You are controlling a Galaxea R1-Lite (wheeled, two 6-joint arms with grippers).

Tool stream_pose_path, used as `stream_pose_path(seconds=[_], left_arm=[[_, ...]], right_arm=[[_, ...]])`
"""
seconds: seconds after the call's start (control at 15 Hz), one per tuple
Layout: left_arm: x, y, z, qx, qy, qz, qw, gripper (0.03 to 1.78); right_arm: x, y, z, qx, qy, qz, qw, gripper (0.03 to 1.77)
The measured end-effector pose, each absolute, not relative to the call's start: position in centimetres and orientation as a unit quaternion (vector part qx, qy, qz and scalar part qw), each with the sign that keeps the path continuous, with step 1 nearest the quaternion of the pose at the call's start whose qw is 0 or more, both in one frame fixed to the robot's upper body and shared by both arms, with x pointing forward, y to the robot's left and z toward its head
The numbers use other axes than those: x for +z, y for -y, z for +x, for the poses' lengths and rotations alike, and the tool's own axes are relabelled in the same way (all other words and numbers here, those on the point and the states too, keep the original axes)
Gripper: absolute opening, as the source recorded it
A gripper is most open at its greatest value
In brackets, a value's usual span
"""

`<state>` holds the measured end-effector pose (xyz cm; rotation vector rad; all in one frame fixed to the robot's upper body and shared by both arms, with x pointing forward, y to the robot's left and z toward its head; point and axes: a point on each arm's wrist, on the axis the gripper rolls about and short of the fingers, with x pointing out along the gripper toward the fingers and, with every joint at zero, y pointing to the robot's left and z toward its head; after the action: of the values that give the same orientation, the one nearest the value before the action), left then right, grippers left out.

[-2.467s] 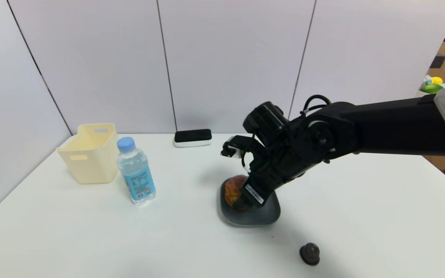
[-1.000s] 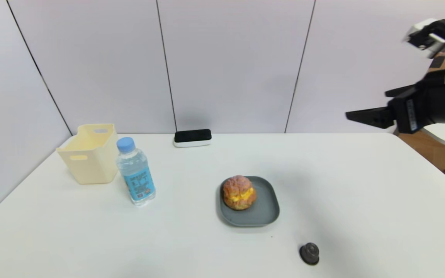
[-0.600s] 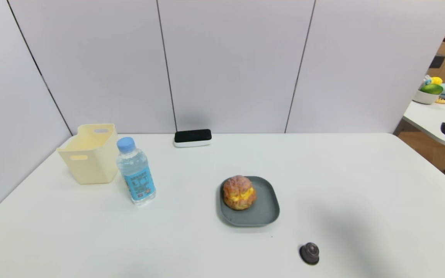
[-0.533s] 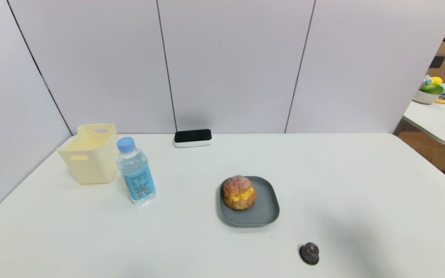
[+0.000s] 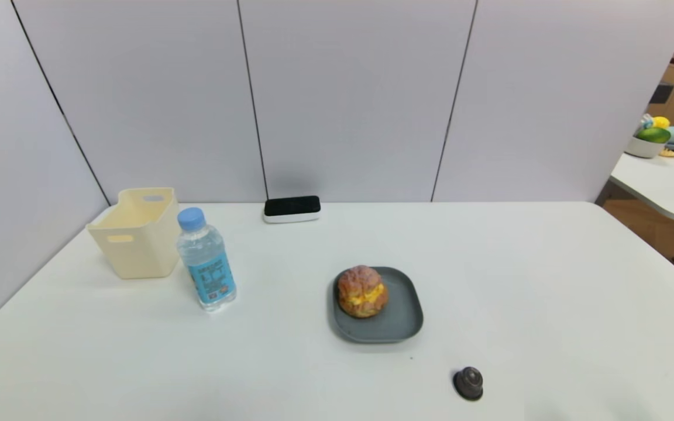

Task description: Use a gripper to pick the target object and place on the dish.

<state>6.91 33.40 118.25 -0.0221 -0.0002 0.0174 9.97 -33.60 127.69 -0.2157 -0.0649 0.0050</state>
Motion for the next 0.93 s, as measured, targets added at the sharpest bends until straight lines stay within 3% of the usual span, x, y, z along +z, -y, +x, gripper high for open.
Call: stream_pose_path(seconds=[0.27, 0.93], left_arm=[[118.2, -33.4, 6.9, 0.009, 0.0, -0.011, 1.0, 1.69], [118.2, -33.4, 6.9, 0.009, 0.0, -0.011, 1.0, 1.69]], right_arm=[[123.0, 33.6, 8.4, 0.005, 0.038, -0.082, 0.996, 1.69], [118.4, 33.6, 6.9, 0.014, 0.004, -0.064, 0.998, 1.7]])
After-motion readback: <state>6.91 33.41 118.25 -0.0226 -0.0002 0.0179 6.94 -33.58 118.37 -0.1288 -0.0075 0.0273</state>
